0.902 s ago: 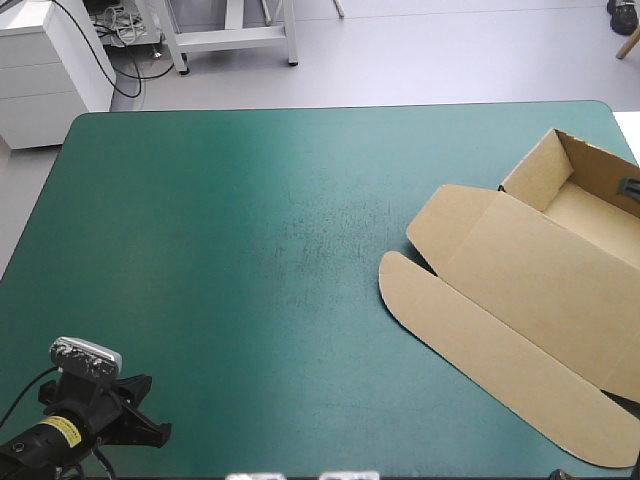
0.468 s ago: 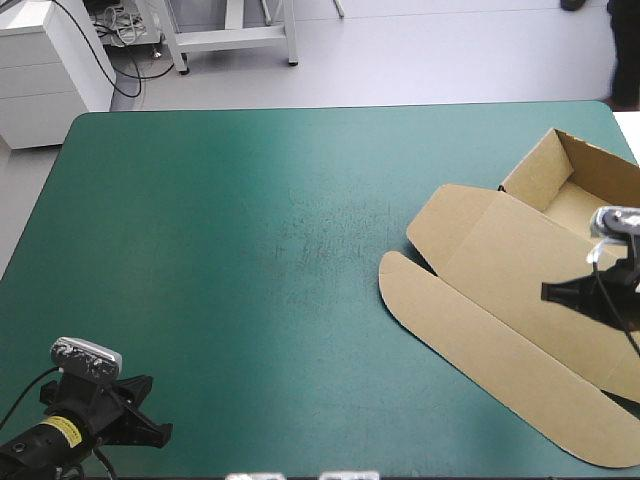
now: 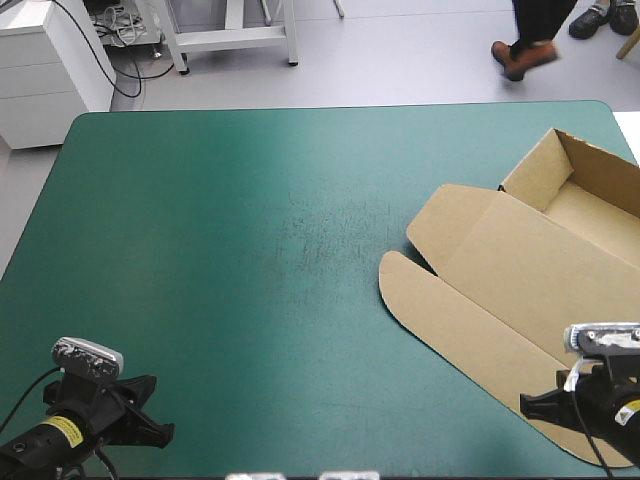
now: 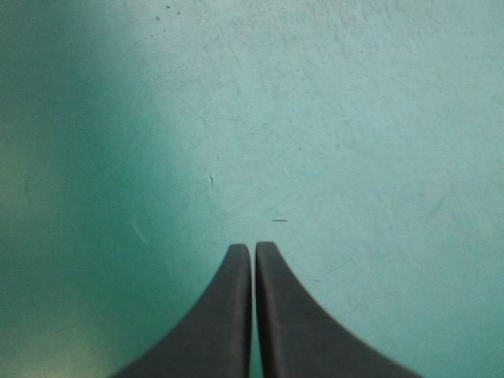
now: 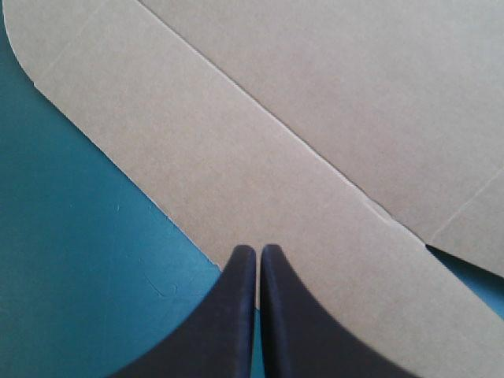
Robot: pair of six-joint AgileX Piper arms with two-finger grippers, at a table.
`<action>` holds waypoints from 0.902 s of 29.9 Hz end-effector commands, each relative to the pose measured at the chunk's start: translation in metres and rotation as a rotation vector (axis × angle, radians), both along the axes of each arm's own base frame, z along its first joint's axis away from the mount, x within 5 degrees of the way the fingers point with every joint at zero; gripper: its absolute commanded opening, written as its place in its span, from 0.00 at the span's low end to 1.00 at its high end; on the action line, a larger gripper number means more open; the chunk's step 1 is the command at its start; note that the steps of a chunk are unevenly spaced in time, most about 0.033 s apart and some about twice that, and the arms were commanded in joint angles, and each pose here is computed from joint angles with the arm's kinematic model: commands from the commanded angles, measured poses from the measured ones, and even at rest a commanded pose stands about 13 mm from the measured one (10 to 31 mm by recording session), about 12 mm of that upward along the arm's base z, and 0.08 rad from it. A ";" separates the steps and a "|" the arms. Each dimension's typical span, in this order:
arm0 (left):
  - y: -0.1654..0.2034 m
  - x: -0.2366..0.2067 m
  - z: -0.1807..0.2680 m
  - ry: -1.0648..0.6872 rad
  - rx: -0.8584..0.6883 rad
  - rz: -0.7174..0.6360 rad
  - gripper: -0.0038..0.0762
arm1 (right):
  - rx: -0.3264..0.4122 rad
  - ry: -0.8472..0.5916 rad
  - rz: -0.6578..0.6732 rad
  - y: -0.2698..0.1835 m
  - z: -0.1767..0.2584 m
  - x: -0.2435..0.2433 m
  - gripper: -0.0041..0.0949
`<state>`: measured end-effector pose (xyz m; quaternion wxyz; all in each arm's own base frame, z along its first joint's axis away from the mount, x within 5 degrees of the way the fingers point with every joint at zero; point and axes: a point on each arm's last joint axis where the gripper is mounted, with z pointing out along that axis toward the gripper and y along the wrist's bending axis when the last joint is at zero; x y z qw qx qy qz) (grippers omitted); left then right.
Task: Fold the box
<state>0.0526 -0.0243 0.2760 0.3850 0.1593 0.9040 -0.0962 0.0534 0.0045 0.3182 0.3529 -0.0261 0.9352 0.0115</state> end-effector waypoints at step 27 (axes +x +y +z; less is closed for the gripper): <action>-0.002 0.004 0.012 -0.086 -0.002 -0.032 0.04 | -0.044 -0.117 0.099 0.008 -0.036 -0.026 0.04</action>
